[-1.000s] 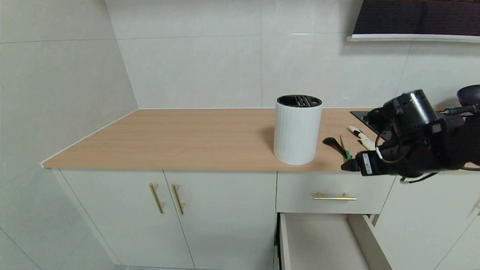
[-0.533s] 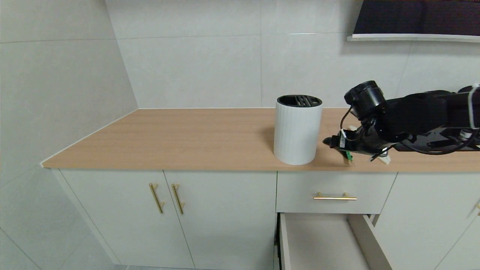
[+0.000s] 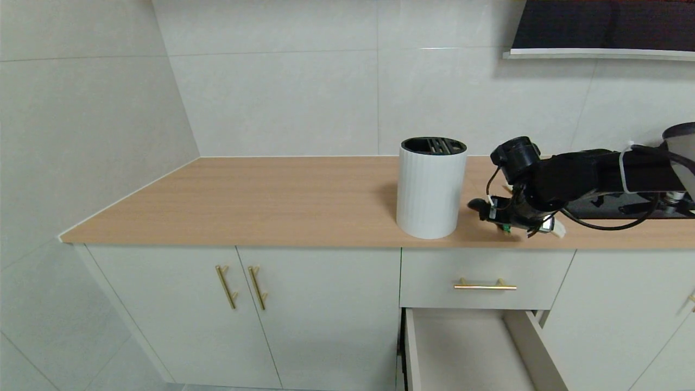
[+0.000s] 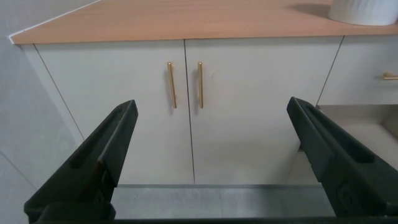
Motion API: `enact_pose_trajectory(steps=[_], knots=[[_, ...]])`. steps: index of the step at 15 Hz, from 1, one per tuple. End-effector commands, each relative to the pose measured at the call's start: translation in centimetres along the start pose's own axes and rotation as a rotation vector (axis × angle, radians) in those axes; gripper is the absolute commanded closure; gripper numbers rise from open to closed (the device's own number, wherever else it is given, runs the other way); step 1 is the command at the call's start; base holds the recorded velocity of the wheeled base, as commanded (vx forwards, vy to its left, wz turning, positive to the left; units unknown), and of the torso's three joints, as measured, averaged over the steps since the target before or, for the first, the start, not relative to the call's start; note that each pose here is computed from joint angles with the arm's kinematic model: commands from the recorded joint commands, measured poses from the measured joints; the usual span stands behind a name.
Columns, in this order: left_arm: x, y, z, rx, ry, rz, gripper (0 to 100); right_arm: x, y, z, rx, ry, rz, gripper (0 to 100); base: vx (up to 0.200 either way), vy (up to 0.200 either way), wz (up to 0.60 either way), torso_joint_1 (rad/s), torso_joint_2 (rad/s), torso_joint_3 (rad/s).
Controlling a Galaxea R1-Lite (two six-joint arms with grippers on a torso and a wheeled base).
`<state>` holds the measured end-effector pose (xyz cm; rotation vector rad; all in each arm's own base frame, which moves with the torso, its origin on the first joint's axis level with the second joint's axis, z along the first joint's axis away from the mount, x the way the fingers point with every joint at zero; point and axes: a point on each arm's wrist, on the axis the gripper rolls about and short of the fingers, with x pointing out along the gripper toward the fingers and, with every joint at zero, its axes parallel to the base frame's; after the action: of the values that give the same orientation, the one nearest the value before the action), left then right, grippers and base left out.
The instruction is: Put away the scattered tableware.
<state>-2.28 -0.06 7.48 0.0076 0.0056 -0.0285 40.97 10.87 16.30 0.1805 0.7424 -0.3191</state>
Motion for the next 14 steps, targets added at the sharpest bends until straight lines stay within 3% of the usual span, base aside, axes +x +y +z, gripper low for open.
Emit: enact_pose_trajectory(steps=[1, 12, 13, 14], knots=[[0.0, 0.0, 0.0, 0.0, 0.0, -0.001, 0, 1.6, 0.1, -0.3, 0.003, 0.009, -0.013, 0, 0.0, 0.0, 0.0, 0.0, 0.0, 0.0], [0.0, 0.0, 0.0, 0.0, 0.0, -0.001, 0, 3.5, -0.2, -0.3, 0.009, 0.017, -0.033, 0, 0.0, 0.0, 0.0, 0.0, 0.0, 0.0], [0.0, 0.0, 0.0, 0.0, 0.0, -0.001, 0, 3.7, -0.1, -0.4, 0.007, 0.021, -0.034, 100, 0.0, 0.0, 0.0, 0.0, 0.0, 0.0], [0.0, 0.0, 0.0, 0.0, 0.0, -0.001, 0, 3.7, -0.2, -0.3, 0.008, 0.019, -0.034, 100, 0.0, 0.0, 0.0, 0.0, 0.0, 0.0]])
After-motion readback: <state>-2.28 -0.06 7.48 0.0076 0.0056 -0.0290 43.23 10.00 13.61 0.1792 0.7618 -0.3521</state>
